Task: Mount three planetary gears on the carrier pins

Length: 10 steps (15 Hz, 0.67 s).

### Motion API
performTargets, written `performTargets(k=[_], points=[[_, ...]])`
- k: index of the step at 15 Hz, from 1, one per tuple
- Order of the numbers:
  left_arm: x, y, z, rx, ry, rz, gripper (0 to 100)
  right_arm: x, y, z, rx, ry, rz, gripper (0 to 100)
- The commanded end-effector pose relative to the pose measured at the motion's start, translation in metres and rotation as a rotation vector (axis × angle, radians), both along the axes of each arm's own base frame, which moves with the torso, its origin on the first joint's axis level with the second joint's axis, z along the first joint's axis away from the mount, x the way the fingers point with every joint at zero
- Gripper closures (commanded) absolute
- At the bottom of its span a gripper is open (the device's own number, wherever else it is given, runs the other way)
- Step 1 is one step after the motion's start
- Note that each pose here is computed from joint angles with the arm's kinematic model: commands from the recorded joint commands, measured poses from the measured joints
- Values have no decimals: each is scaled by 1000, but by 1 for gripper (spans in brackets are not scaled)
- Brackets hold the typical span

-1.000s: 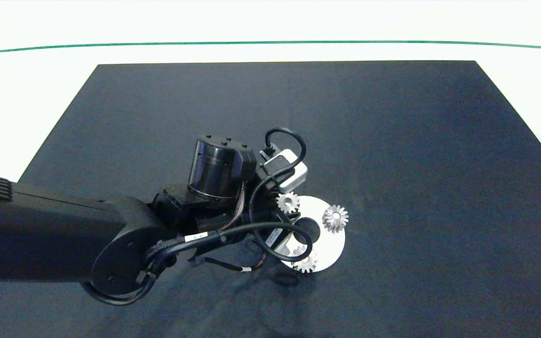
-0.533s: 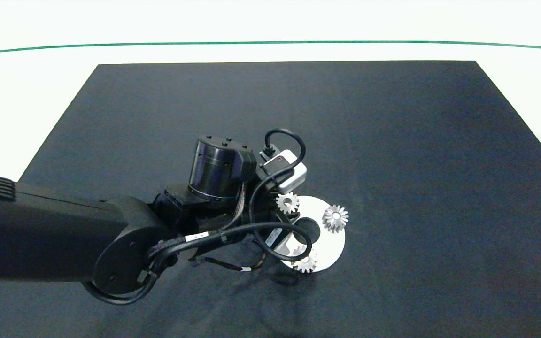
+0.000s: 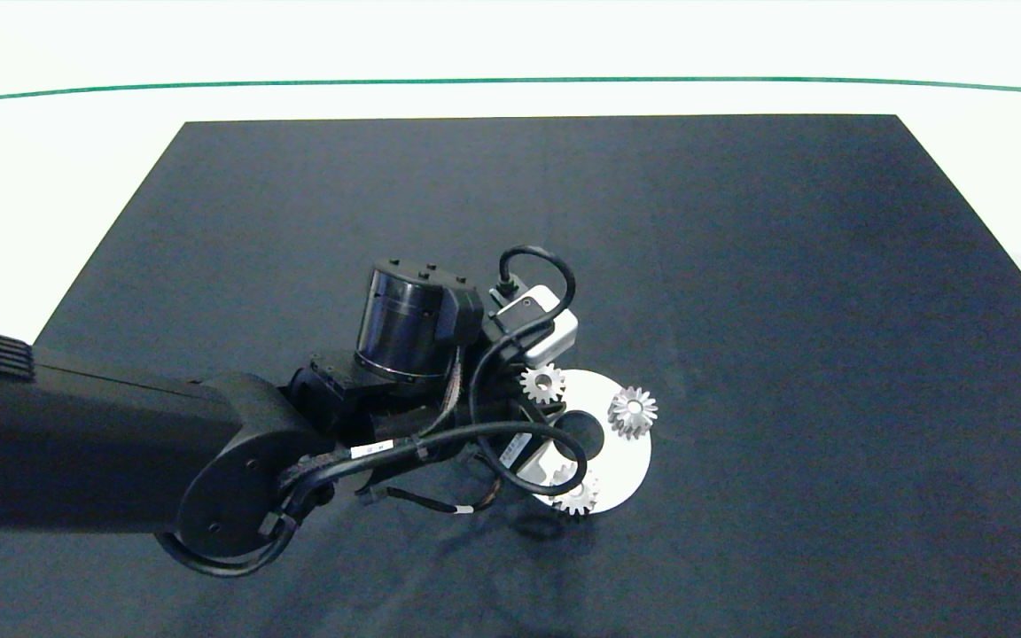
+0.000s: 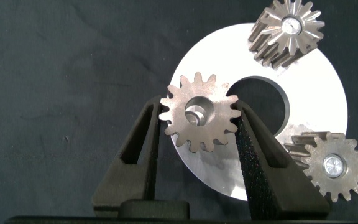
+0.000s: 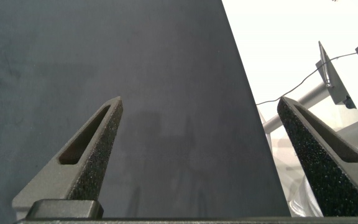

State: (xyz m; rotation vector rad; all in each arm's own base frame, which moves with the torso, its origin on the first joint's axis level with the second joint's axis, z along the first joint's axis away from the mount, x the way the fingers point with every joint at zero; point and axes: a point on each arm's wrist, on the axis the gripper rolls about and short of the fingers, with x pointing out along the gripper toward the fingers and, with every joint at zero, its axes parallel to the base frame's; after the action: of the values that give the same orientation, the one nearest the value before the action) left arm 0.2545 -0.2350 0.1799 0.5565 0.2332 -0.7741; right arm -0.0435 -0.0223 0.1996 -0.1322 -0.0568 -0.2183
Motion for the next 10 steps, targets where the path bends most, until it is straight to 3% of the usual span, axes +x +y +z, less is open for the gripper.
performTargets(k=[1, 10], points=[[1, 1, 0, 1, -2, 5, 87, 0, 0, 0, -1, 1, -2, 0], [0, 3, -1, 4, 1, 6, 87, 0, 0, 0, -1, 3, -3, 0]])
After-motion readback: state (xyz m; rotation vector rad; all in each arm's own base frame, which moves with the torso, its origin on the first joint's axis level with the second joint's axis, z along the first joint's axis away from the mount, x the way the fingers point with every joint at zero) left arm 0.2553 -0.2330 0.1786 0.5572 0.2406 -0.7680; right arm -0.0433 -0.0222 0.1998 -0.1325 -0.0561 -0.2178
